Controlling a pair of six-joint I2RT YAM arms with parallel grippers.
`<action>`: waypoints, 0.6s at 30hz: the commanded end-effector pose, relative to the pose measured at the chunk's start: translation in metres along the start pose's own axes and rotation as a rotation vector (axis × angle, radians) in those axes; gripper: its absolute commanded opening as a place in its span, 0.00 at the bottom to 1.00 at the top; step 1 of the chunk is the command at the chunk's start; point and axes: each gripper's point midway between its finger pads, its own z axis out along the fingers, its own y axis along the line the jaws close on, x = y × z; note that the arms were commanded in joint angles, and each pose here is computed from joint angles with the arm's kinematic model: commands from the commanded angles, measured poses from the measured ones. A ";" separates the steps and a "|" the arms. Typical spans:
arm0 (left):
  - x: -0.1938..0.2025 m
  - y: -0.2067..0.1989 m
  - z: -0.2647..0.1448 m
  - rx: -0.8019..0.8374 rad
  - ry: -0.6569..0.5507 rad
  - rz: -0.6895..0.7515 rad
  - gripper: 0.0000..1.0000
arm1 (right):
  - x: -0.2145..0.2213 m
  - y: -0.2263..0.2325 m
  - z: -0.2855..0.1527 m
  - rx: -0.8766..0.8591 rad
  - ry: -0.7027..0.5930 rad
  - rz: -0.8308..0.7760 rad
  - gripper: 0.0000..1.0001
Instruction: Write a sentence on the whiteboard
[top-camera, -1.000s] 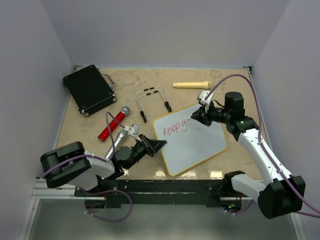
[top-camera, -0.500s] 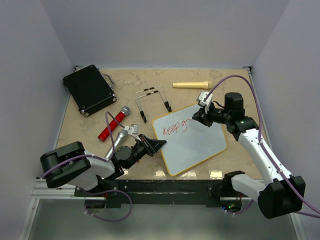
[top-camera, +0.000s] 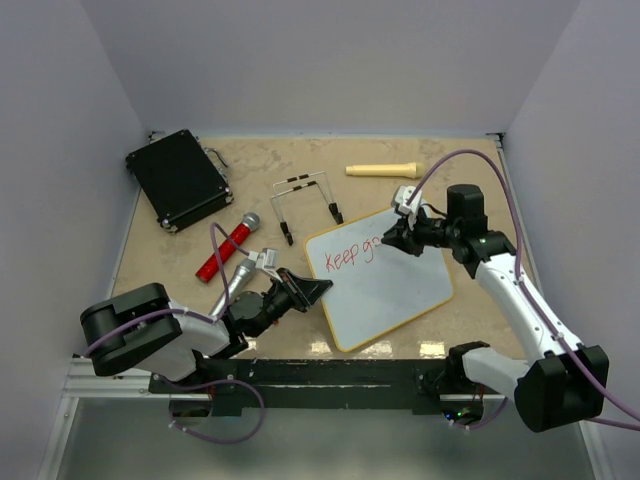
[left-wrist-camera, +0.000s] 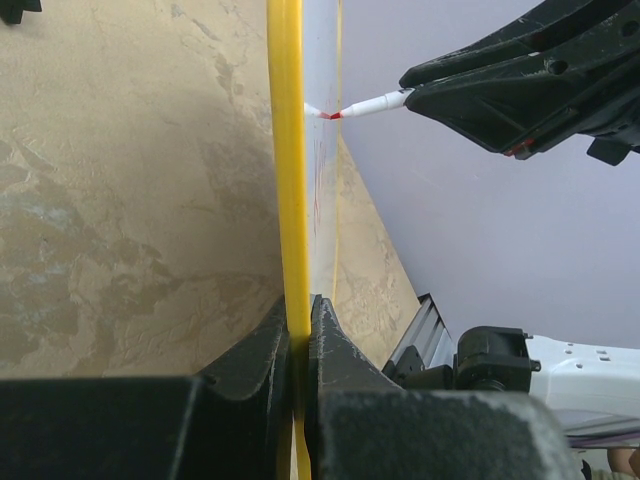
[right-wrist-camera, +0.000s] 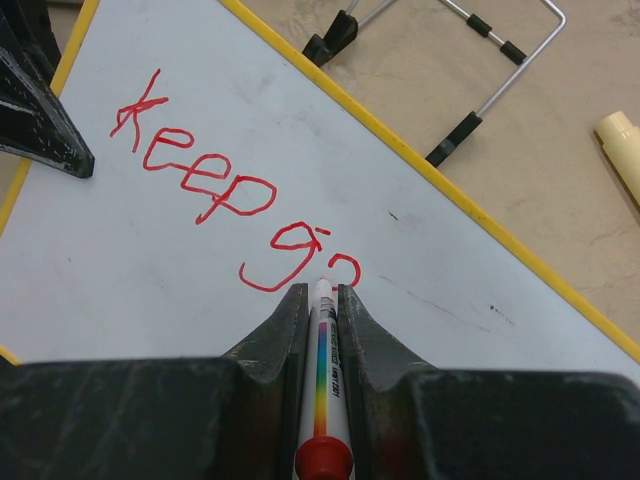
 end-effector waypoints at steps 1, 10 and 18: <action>-0.003 -0.015 0.003 0.080 -0.007 0.083 0.00 | -0.018 -0.001 0.000 -0.020 -0.043 -0.022 0.00; -0.001 -0.015 0.002 0.088 -0.003 0.074 0.00 | -0.031 -0.006 -0.002 0.005 -0.072 -0.031 0.00; -0.002 -0.010 0.000 0.069 -0.011 0.072 0.00 | -0.045 -0.014 -0.033 0.078 -0.137 -0.039 0.00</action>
